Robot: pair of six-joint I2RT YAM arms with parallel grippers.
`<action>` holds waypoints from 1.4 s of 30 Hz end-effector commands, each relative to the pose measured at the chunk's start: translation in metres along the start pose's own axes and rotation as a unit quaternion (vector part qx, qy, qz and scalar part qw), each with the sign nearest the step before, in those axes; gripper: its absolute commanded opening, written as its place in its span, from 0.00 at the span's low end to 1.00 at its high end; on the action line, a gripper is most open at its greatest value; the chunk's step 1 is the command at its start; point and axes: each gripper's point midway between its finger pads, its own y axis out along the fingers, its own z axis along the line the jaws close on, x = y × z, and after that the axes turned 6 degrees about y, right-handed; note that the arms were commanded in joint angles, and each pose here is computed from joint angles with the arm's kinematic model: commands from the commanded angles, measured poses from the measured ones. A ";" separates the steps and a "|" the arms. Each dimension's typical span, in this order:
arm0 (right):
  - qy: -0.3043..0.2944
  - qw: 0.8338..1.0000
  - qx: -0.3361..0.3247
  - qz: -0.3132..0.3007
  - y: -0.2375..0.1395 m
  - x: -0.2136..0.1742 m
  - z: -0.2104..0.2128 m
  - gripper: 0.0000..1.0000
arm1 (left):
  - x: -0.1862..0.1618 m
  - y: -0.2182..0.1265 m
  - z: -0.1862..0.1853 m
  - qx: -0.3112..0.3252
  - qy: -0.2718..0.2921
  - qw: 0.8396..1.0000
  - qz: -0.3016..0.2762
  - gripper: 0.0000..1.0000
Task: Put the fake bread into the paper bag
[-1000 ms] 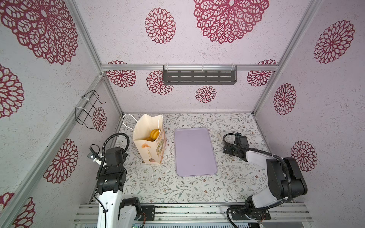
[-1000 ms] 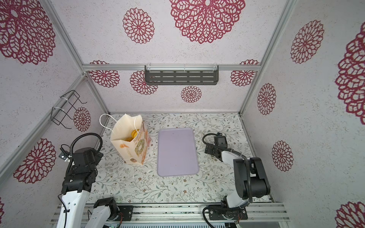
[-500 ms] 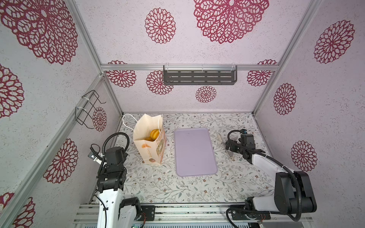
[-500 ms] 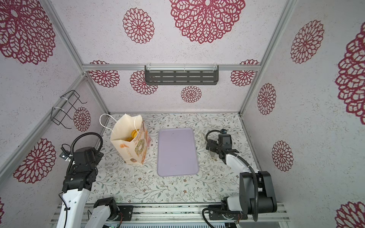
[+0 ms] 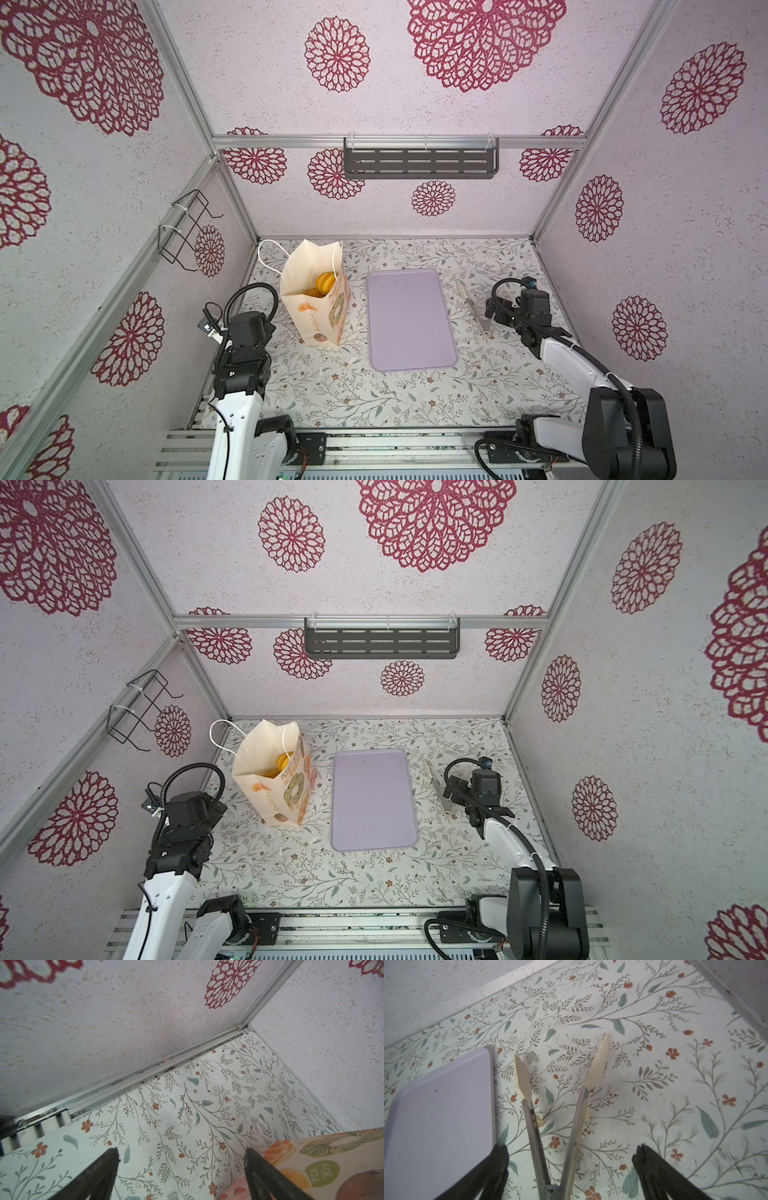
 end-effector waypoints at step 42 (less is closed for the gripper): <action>0.044 0.960 -0.168 -0.219 -0.045 0.034 -0.089 0.99 | 0.003 0.118 -0.049 -0.083 0.049 0.988 -0.119 0.97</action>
